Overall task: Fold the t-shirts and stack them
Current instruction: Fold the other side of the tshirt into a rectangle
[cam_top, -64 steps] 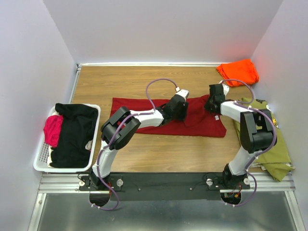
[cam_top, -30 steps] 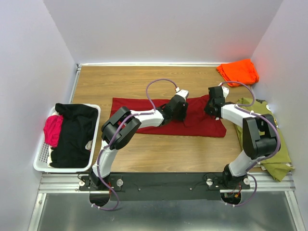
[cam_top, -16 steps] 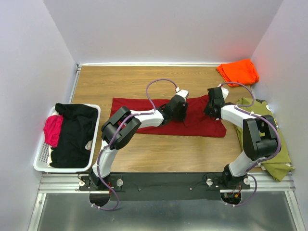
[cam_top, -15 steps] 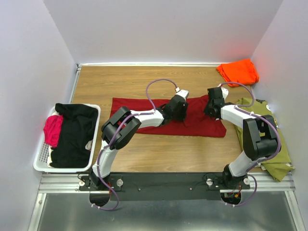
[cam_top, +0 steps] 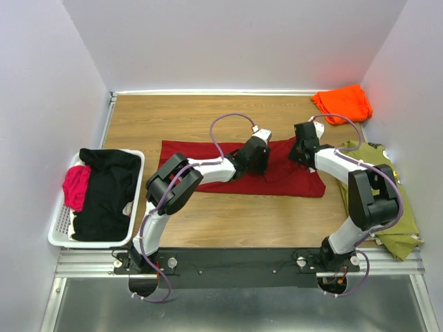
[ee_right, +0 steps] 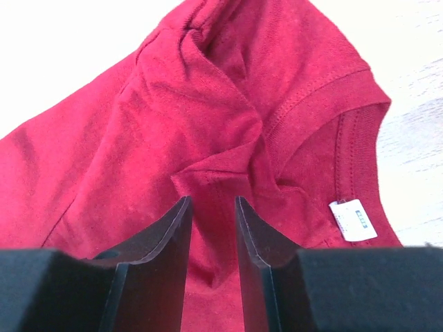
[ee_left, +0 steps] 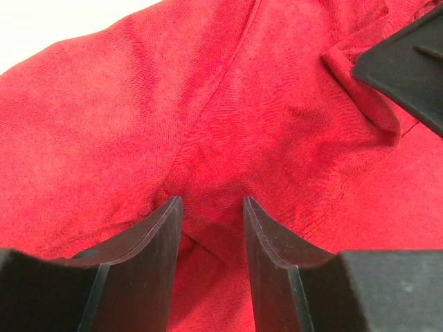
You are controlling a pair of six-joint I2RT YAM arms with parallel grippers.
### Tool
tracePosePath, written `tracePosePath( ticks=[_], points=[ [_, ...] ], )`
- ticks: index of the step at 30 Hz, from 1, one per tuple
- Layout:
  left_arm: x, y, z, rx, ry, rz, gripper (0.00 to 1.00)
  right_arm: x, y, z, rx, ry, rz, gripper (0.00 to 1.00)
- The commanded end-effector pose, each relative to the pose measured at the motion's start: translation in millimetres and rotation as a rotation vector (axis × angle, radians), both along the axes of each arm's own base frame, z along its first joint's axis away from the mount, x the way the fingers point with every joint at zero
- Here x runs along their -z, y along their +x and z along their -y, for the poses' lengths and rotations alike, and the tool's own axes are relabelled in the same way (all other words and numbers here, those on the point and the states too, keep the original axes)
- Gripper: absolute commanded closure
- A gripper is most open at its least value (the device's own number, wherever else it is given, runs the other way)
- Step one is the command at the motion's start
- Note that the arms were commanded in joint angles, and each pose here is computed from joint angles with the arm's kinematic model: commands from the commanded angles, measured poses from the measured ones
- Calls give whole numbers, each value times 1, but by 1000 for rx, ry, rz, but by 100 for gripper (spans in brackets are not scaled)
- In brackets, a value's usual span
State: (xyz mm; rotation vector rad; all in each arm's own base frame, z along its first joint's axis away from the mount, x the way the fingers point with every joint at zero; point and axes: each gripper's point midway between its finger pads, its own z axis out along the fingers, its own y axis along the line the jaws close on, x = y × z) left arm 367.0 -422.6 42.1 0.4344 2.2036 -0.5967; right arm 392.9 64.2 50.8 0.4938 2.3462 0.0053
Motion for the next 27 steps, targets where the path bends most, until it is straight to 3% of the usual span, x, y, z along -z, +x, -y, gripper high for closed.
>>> tracePosePath(
  ticks=[1, 16, 27],
  points=[
    [8, 5, -2, -16, 33, 13, 51, 8, 4, 3, 16, -40, -18, 61],
    [9, 4, -4, -18, 43, 14, 51, 2, 17, 18, 53, -135, 2, 63],
    [10, 6, -6, -22, 55, 20, 51, 25, 14, 17, 48, -133, -53, 71]
  ],
)
